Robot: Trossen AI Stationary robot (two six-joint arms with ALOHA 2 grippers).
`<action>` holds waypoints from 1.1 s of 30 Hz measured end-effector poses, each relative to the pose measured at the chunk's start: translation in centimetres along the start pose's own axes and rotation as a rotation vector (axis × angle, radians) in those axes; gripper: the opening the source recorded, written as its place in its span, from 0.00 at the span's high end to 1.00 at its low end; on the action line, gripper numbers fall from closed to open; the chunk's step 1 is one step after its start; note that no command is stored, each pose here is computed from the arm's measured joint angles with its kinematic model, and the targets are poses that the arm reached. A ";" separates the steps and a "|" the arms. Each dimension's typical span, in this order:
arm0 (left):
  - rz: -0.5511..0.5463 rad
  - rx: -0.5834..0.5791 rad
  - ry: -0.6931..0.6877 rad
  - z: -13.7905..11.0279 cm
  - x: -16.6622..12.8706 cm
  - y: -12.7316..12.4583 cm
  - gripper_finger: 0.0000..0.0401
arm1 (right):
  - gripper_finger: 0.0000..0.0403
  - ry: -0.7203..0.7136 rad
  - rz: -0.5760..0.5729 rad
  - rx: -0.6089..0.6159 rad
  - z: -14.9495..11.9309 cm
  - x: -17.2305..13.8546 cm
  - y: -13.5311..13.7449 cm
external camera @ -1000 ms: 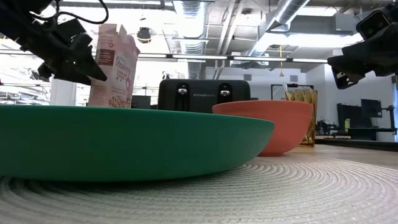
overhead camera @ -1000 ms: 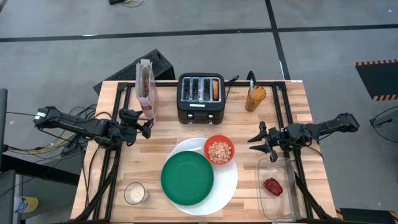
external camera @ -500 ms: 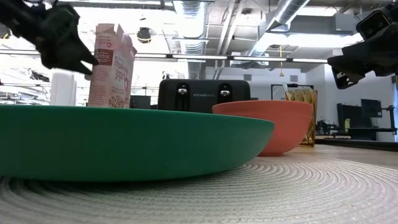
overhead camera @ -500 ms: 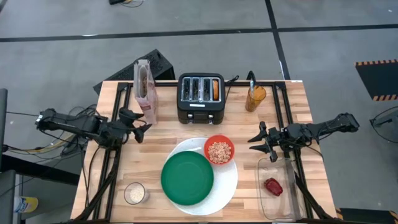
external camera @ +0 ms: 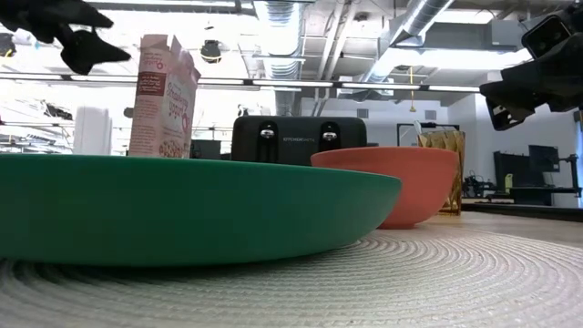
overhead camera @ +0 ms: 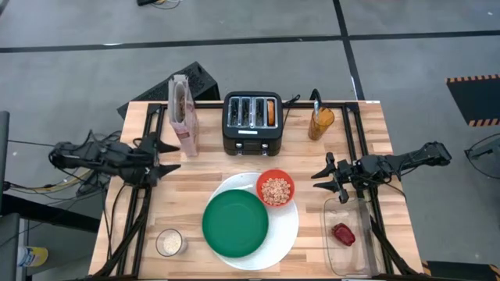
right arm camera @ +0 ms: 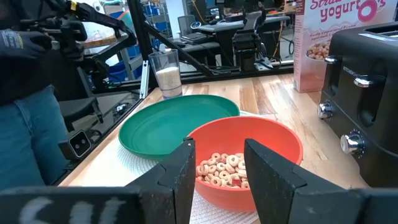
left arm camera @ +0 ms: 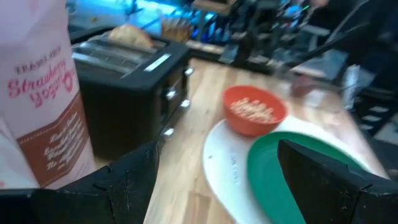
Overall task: Arrange a breakfast setting
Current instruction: Put the spoon from the brown cup to the right of the green plate on the table mat
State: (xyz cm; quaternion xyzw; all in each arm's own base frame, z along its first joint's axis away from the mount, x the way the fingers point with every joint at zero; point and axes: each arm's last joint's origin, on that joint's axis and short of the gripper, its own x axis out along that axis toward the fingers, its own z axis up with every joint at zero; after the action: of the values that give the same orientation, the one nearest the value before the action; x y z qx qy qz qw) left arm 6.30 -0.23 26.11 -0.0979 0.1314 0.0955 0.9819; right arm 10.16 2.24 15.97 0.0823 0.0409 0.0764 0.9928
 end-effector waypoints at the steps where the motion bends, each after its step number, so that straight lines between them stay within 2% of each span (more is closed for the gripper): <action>1: -0.019 -0.002 -0.017 0.1 -0.2 0.0 0.22 | 0.61 0.000 0.000 0.000 0.0 0.0 0.0; 7: -0.082 0.001 -0.100 -0.7 -0.6 0.3 0.22 | 0.61 0.000 0.000 0.000 0.0 0.0 0.0; 13: -0.115 0.040 -0.200 -1.7 0.1 0.2 0.22 | 0.61 0.000 0.000 0.000 0.0 0.0 0.0; 16: -0.134 0.058 -0.202 -2.6 1.0 0.1 0.22 | 0.61 0.000 0.000 0.000 0.0 0.0 0.0; 25: -0.302 0.134 -0.283 -5.1 3.6 -0.6 0.22 | 0.61 0.000 0.000 0.000 0.0 0.0 0.0; 33: -0.422 0.157 -0.263 -6.9 4.6 -0.9 0.22 | 0.61 -0.001 0.000 0.000 0.0 0.0 0.0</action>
State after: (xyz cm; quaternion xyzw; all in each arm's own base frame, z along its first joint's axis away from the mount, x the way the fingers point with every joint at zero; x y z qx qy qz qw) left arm 9.17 -1.87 18.45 -0.0332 -0.0137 -0.1101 0.9933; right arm 10.15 2.23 15.98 0.0824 0.0407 0.0763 0.9928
